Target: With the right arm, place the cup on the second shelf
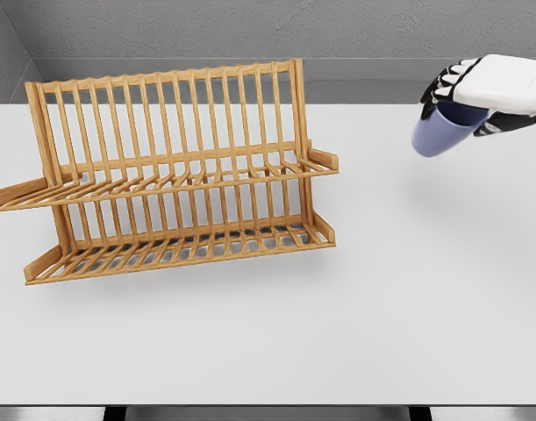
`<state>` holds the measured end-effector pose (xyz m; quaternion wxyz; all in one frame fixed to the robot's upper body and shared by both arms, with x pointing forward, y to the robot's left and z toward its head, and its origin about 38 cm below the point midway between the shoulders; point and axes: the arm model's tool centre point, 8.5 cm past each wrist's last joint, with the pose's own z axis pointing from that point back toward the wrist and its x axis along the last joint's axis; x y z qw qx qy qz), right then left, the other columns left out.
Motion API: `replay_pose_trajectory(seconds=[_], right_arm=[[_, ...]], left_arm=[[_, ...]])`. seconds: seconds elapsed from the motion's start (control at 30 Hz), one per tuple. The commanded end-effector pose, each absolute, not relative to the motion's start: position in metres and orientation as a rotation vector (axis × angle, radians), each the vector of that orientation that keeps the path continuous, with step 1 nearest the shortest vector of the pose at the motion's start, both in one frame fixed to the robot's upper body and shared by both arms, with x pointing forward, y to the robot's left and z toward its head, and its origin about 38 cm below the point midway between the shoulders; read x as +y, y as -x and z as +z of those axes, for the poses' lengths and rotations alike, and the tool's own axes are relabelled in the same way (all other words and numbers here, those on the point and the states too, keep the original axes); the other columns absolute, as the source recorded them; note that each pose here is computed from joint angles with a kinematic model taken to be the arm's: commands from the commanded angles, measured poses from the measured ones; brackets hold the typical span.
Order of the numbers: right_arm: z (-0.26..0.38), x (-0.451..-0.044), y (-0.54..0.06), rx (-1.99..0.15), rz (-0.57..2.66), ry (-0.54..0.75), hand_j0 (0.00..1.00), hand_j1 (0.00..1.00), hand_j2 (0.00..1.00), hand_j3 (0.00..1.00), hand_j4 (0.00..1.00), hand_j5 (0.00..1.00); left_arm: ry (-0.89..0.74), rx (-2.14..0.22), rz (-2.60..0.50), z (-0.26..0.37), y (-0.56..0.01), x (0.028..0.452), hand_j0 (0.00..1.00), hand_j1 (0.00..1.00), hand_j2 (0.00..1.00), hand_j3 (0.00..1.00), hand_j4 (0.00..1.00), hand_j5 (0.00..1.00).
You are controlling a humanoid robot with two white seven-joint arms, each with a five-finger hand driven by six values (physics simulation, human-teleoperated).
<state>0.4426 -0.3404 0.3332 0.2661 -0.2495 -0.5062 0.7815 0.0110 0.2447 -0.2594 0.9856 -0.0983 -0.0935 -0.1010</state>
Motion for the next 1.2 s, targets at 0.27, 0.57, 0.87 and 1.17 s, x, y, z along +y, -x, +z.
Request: replay_pose_trajectory(seconds=[0.27,0.57,0.87,1.17], right_arm=[[0.352,-0.316,-0.432,-1.451,2.161,0.696,0.57,0.57,0.57,0.57,0.57,0.57],[0.365,-0.299,-0.422,-1.504,2.209,0.715,0.57,0.57,0.57,0.57,0.57,0.57],[0.378,-0.278,-0.415,-1.582,2.241,0.731,0.57,0.57,0.57,0.57,0.57,0.57],[0.38,-0.255,-0.41,-1.657,2.268,0.702,0.58,0.58,0.58,0.58,0.58,0.58]], left_arm=[[0.198,-0.188,-0.203,-0.259,-0.011,0.245,1.0,1.0,1.0,1.0,1.0,1.0],[0.198,-0.188,-0.203,-0.259,-0.011,0.245,1.0,1.0,1.0,1.0,1.0,1.0],[0.198,-0.188,-0.201,-0.259,-0.011,0.245,1.0,1.0,1.0,1.0,1.0,1.0],[0.198,-0.188,-0.203,-0.259,-0.011,0.245,1.0,1.0,1.0,1.0,1.0,1.0]])
